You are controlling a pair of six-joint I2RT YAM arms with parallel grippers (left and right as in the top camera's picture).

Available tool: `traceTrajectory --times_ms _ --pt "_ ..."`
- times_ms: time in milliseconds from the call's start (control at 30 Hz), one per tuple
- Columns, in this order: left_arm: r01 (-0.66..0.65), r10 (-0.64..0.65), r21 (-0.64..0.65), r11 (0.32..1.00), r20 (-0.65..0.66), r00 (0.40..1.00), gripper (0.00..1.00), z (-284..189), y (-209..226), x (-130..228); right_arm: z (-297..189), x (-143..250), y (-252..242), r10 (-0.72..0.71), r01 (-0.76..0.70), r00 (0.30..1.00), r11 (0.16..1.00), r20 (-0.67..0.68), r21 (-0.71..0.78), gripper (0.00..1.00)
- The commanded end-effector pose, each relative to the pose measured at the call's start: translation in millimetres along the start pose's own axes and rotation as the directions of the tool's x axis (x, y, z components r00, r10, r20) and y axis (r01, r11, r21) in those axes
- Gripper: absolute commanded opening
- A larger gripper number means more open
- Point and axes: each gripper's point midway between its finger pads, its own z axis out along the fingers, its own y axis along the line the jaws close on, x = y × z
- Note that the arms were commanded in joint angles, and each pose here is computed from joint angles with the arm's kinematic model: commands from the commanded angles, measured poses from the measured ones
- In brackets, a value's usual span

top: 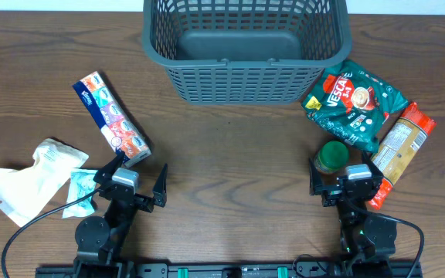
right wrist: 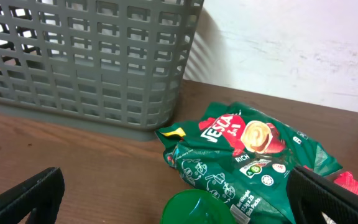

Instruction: Pack container

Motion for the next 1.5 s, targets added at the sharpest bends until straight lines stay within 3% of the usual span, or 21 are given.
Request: traceTrajectory --times_ms 0,1467 --pt "0.012 -0.011 0.036 0.999 -0.047 0.999 0.98 0.6 -6.3 15.4 -0.1 0.4 0.9 -0.004 0.004 1.000 1.000 0.003 -0.005 0.99" --pt "0.011 -0.009 0.035 0.999 -0.045 0.999 0.99 0.6 -6.1 15.0 -0.1 -2.5 2.7 0.039 -0.038 0.999 0.999 0.015 -0.016 0.99"
